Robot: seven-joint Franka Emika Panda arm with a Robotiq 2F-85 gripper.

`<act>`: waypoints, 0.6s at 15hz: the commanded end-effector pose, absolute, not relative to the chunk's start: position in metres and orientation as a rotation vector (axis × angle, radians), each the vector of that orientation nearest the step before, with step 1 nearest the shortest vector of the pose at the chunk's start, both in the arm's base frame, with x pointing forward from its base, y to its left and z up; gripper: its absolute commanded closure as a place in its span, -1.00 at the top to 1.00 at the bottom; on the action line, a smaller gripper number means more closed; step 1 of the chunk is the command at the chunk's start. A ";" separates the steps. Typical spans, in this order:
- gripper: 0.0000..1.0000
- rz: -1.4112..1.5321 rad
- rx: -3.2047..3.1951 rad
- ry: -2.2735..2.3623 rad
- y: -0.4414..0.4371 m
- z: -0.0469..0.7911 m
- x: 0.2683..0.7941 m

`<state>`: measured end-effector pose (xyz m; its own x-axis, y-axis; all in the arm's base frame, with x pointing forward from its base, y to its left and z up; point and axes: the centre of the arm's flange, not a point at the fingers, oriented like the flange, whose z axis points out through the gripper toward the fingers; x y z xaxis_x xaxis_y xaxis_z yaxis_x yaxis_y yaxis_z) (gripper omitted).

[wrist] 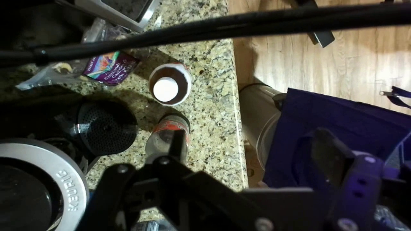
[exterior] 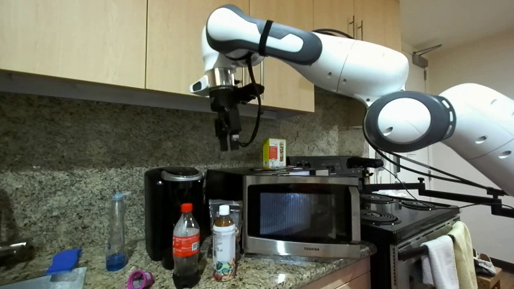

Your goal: Close the lid of the machine on the left

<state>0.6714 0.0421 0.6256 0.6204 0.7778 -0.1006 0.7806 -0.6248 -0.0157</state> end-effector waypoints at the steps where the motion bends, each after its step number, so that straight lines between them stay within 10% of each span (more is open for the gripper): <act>1: 1.00 -0.013 2.901 1.296 0.023 0.663 0.653; 9: 1.00 0.236 3.007 1.004 -0.022 0.711 0.641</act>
<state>0.6409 -0.0221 0.7116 0.7899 0.5940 0.1526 0.5996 -0.8002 0.0116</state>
